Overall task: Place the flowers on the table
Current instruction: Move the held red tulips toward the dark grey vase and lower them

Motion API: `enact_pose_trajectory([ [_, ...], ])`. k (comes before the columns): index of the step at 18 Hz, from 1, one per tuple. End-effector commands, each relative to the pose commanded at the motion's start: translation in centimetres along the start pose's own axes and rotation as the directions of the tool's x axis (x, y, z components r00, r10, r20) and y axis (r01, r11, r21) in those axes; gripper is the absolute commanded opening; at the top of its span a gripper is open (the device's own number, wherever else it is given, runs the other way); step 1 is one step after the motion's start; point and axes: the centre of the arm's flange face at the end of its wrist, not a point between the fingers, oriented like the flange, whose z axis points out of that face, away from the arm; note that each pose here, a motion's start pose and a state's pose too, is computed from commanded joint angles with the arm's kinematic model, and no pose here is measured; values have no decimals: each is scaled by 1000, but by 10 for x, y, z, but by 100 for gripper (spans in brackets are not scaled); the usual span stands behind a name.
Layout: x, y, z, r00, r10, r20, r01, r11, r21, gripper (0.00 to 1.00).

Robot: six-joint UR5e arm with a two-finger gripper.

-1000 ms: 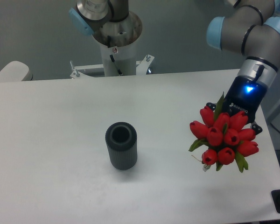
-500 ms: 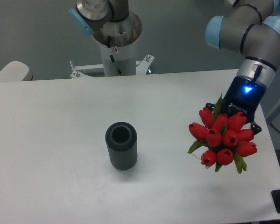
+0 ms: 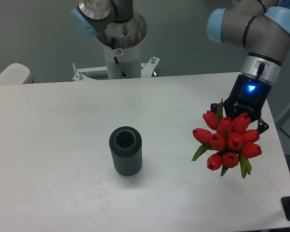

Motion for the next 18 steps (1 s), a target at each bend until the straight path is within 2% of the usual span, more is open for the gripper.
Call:
enact_pose_trajectory([
  [2,16,4,0,999,13,29,-10,994,-111,31],
  [5,38,-4,10,999,39,38,-30,978,-207,31],
  [8,57,9,33,998,31,51,-10,929,-371,31],
  [12,78,15,71,998,20,67,17,861,-509,31],
  [16,98,25,108,997,70,44,-27,774,-633,31],
  [18,95,31,122,996,58,65,-3,767,-641,31],
])
